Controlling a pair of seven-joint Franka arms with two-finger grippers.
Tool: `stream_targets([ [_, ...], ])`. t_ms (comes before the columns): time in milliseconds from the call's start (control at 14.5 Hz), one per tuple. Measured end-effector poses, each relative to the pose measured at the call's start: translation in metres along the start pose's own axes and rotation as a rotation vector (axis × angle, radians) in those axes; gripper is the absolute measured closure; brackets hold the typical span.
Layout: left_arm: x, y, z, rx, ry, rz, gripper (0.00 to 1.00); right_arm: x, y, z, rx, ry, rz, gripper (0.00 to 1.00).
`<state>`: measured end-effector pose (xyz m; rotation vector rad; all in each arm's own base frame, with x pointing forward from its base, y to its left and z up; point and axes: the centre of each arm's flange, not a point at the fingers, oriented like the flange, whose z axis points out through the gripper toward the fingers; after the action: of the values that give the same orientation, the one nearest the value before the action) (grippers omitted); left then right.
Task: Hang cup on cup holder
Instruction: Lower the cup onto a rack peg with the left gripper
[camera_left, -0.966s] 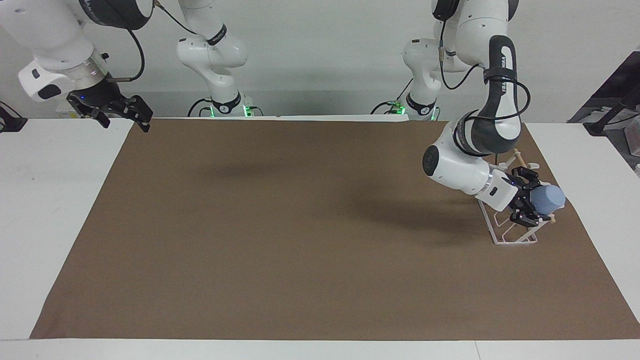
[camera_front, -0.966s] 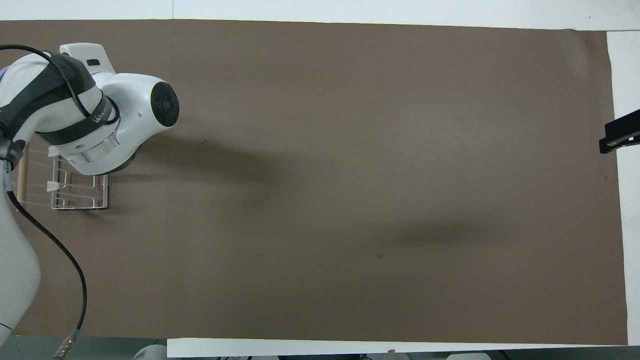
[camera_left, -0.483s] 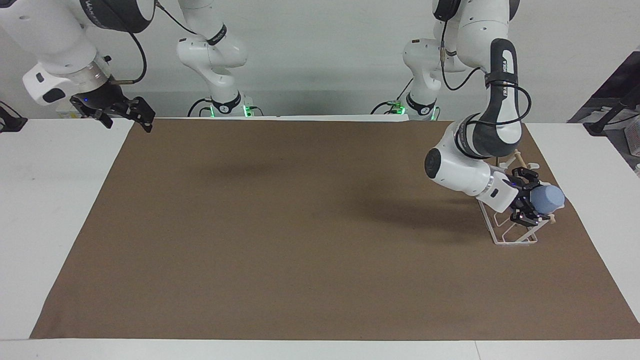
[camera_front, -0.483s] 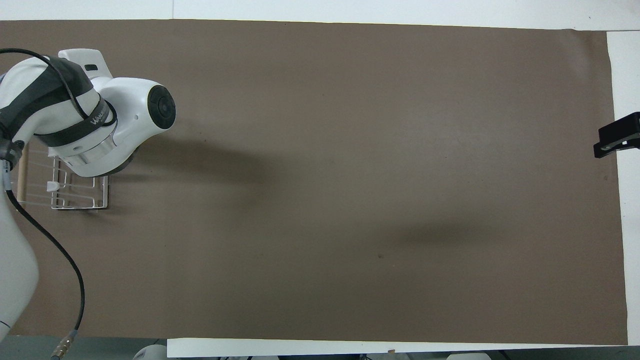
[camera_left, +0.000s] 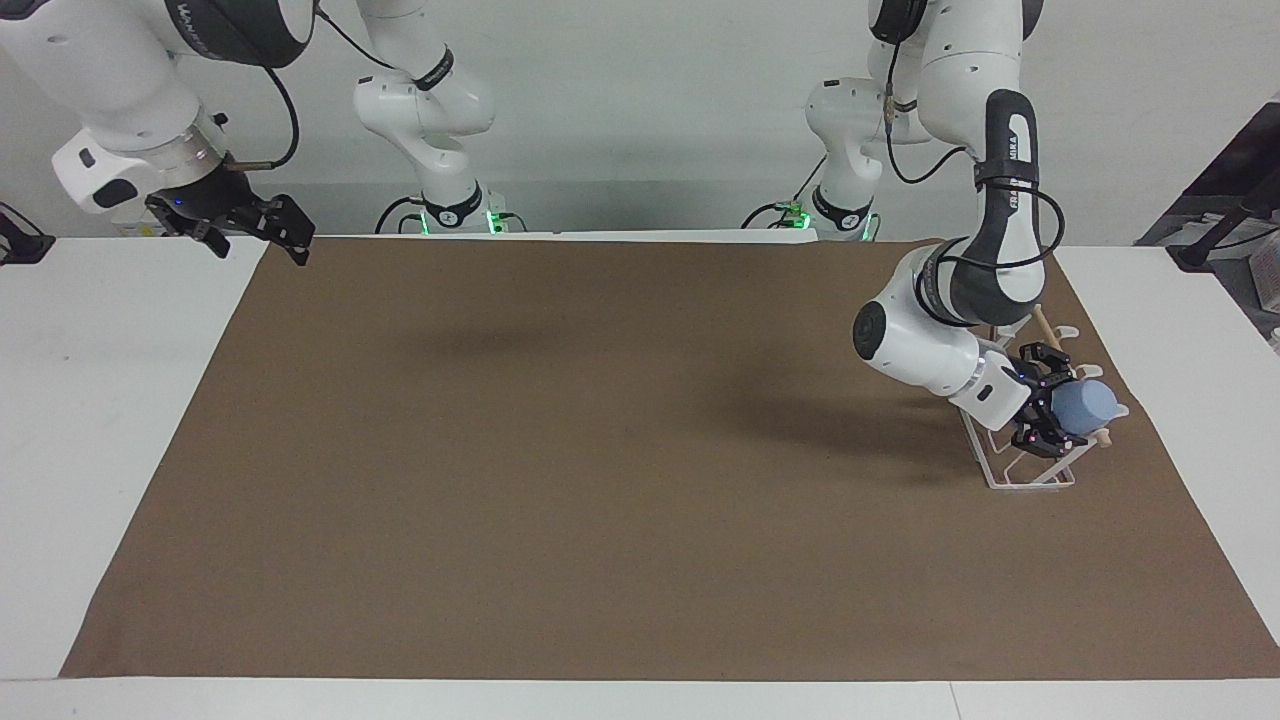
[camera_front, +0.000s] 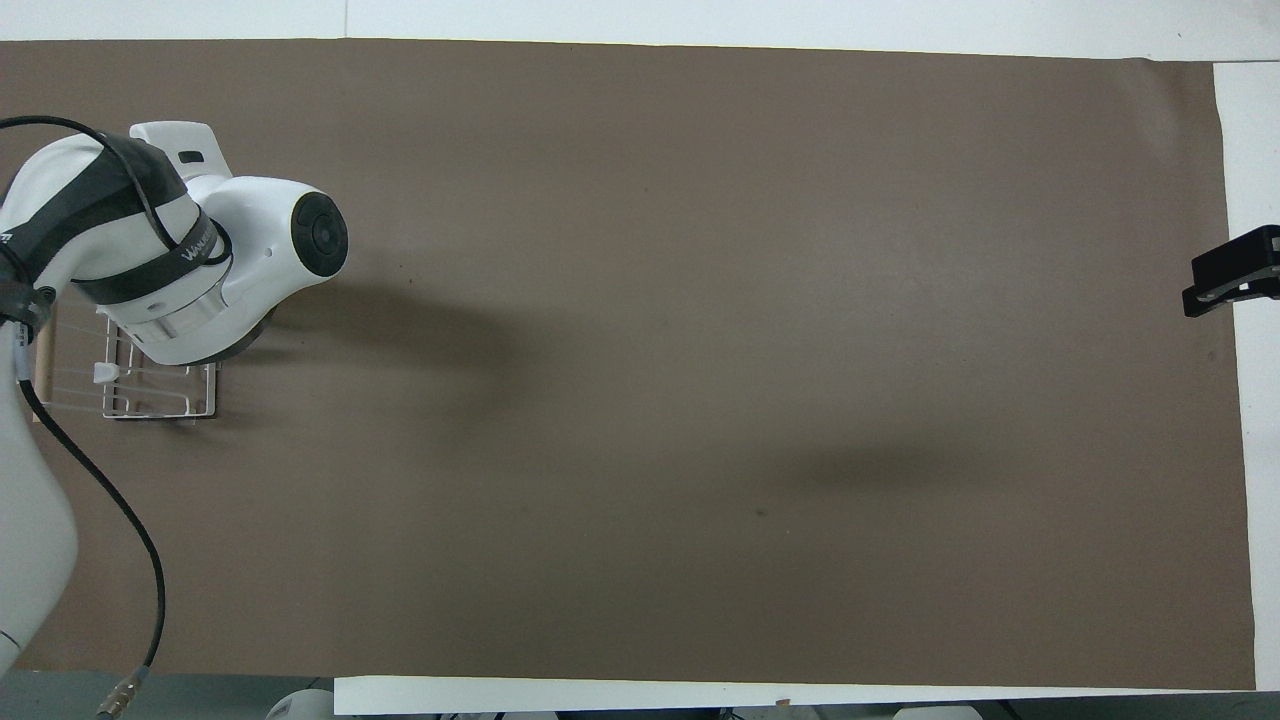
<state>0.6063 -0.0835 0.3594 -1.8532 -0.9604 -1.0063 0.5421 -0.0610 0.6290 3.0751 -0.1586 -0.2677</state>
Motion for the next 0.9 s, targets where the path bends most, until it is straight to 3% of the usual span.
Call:
stream_targets([
  [621,-0.0027,-0.0014,0.0067,-0.005,-0.011,0.007,0.21,0.0000,0.0000,0.0002,0.000,0.000,0.000,0.00],
  [690,-0.0030,-0.0014,0.0068,-0.006,-0.011,0.013,0.15,0.0000,0.0000,0.0002,0.000,0.000,0.000,0.00],
  [759,-0.0034,-0.0015,0.0071,-0.006,-0.012,0.024,0.04,-0.0001,0.0000,0.0002,0.000,0.000,0.000,0.00],
  [897,-0.0038,-0.0006,0.0062,-0.015,-0.015,0.048,0.00,-0.0001,0.0000,0.0002,0.000,0.000,0.000,0.00],
])
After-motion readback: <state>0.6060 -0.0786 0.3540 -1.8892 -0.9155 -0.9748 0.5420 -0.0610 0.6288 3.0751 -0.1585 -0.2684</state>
